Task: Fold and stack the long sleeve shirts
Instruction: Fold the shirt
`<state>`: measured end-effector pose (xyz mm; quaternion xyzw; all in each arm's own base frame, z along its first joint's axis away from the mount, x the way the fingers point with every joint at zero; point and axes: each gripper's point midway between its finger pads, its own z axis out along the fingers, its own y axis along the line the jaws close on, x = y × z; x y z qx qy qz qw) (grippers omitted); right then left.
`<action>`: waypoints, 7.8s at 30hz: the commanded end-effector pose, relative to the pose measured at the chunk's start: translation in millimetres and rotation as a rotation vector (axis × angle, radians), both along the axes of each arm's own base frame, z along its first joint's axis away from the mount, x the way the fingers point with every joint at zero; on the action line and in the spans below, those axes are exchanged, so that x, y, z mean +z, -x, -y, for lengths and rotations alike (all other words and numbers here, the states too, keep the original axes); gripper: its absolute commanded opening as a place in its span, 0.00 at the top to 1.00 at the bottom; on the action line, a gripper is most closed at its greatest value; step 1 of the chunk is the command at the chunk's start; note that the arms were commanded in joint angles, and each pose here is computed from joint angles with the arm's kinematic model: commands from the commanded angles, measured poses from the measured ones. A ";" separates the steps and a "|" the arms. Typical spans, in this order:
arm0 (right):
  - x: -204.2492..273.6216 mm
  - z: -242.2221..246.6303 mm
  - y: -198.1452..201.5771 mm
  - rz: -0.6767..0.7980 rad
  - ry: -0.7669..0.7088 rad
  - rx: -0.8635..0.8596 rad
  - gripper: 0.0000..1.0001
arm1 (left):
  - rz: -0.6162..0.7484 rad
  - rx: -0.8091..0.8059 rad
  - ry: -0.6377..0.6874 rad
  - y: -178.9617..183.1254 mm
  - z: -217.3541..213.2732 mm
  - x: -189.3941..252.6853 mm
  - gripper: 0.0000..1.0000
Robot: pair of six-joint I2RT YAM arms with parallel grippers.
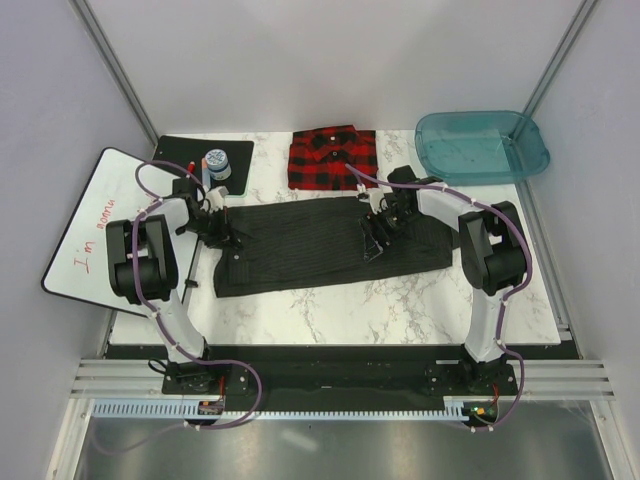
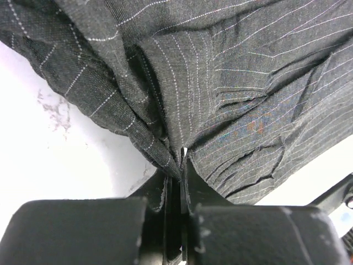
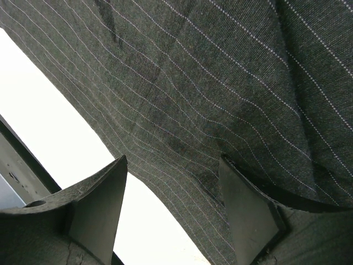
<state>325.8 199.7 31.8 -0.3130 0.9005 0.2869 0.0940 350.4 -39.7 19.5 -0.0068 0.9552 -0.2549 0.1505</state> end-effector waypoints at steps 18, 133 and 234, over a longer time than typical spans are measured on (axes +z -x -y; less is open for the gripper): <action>47.4 15.6 -12.2 0.087 -0.040 -0.010 0.22 | 0.020 -0.056 -0.044 -3.2 29.0 104.4 0.98; -23.4 -75.4 -51.8 0.307 0.250 0.344 0.52 | 0.715 -0.259 0.290 96.1 125.8 221.4 0.03; -22.7 34.7 -98.2 0.132 0.261 0.016 0.62 | 0.190 -0.369 0.241 -27.9 203.9 67.0 0.57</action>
